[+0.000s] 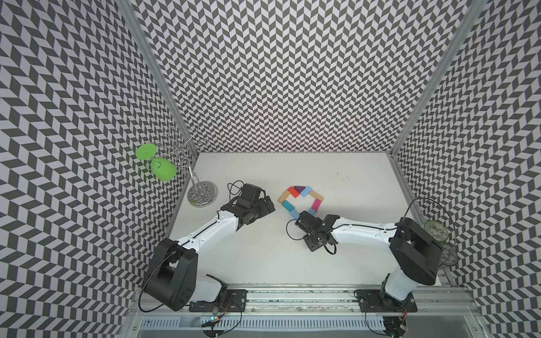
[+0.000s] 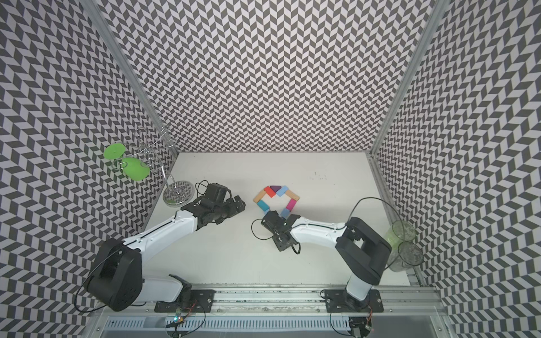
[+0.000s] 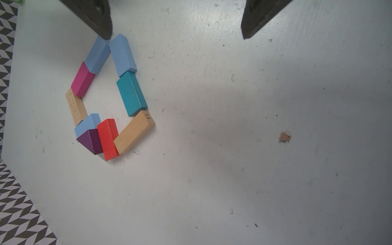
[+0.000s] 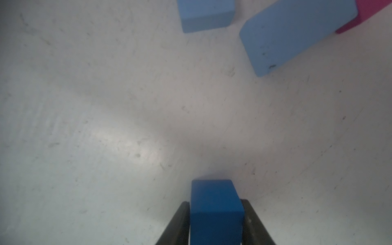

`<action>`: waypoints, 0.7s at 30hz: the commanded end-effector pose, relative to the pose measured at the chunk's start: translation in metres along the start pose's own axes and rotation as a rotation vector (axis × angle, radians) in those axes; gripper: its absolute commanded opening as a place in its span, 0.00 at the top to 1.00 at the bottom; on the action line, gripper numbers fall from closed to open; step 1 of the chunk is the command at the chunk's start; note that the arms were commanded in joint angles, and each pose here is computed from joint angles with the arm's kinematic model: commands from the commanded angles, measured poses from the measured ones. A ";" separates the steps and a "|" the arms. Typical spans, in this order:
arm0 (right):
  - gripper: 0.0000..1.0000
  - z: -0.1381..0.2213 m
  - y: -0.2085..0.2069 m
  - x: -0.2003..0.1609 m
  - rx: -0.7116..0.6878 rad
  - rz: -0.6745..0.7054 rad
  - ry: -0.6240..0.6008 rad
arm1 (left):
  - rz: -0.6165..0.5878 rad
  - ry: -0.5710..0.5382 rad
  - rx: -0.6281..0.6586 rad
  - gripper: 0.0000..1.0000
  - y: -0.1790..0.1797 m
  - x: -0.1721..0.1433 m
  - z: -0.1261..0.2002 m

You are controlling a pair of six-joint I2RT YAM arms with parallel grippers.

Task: Assemble a heart with building blocks
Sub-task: Move the building block to the center of the board, then pick up the building block from the center of the board.

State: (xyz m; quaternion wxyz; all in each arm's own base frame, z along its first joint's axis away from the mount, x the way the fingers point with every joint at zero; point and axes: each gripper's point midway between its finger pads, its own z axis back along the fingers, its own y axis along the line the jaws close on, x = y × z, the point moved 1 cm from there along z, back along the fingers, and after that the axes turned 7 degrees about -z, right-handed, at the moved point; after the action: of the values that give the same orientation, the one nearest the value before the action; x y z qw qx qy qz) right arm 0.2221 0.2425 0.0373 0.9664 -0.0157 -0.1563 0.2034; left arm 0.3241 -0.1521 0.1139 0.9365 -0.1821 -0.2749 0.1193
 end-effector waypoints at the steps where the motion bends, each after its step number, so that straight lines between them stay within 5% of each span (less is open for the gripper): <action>1: 0.60 0.000 0.000 0.019 -0.004 0.028 -0.056 | 0.009 -0.031 -0.016 0.03 -0.002 0.006 0.006; 21: 0.60 0.006 -0.006 0.028 0.021 0.086 -0.037 | 0.020 -0.031 -0.013 0.03 0.001 0.009 0.003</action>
State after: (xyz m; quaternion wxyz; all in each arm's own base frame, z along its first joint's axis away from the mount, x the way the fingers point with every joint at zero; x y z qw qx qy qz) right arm 0.2426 0.2477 0.0465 0.9546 -0.0134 -0.1662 0.2468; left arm 0.3262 -0.1472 0.1137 0.9356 -0.1802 -0.2761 0.1264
